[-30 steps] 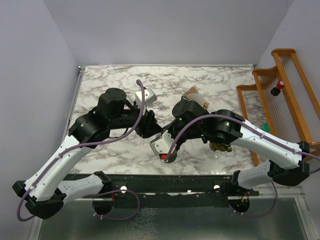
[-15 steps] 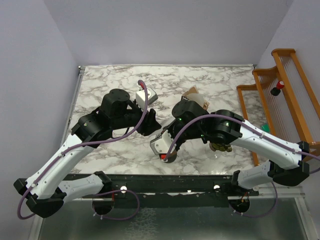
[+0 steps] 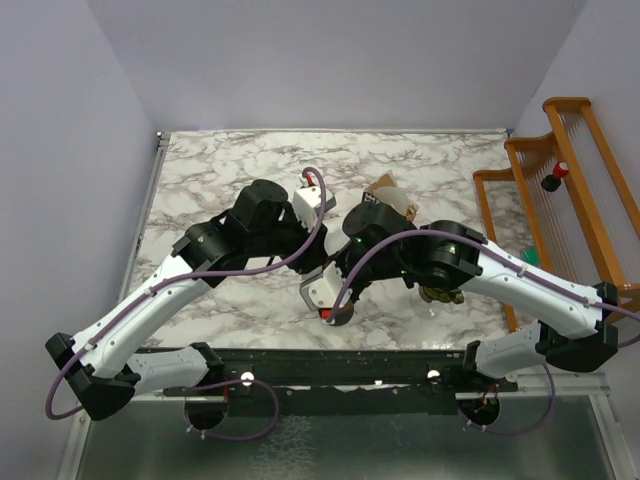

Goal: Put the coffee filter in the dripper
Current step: Place the coffee filter in the coffee dripper.

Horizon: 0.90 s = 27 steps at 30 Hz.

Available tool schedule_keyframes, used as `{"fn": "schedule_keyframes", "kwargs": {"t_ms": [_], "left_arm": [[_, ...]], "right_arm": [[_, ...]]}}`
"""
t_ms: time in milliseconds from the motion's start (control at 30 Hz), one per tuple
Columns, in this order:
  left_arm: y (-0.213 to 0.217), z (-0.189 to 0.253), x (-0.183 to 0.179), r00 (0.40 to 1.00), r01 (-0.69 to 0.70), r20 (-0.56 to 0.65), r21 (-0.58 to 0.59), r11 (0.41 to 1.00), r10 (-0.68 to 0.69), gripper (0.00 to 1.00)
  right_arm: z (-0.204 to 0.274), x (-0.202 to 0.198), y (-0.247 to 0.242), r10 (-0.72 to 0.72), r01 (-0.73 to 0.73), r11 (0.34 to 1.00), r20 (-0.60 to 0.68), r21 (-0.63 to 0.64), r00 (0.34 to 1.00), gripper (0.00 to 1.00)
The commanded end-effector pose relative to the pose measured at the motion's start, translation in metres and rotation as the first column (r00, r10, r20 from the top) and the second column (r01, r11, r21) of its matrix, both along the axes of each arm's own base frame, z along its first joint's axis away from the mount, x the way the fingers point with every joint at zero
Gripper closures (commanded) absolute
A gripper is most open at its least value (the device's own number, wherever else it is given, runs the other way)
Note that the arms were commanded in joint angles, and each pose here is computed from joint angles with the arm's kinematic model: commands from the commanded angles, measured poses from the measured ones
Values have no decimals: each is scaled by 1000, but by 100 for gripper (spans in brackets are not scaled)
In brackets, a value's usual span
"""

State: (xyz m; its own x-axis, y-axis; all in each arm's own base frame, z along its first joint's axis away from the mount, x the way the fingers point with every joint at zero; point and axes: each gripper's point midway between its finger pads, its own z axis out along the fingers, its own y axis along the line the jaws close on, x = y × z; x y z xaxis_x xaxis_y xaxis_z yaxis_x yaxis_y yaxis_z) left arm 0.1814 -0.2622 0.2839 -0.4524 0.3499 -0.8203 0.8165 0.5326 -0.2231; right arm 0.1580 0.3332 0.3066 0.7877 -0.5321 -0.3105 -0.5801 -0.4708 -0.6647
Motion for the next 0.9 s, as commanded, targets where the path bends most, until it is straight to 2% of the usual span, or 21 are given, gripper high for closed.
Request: {"fn": "schedule_keyframes", "kwargs": {"t_ms": [0, 100, 333, 867], "left_arm": [[-4, -2, 4, 1000, -8, 8, 21, 1000, 8, 63], [-6, -4, 7, 1000, -15, 4, 29, 999, 15, 78], [-7, -10, 6, 1000, -22, -18, 37, 999, 23, 100], [-13, -28, 1, 997, -31, -75, 66, 997, 36, 100]], "right_arm": [[0, -11, -4, 30, -30, 1000, -11, 4, 999, 99], [-2, -14, -11, 26, -26, 1000, -20, -6, 999, 99], [-19, -26, -31, 8, -11, 999, -80, -44, 997, 99], [-46, -44, -56, -46, 33, 997, -186, -72, 981, 99]]}}
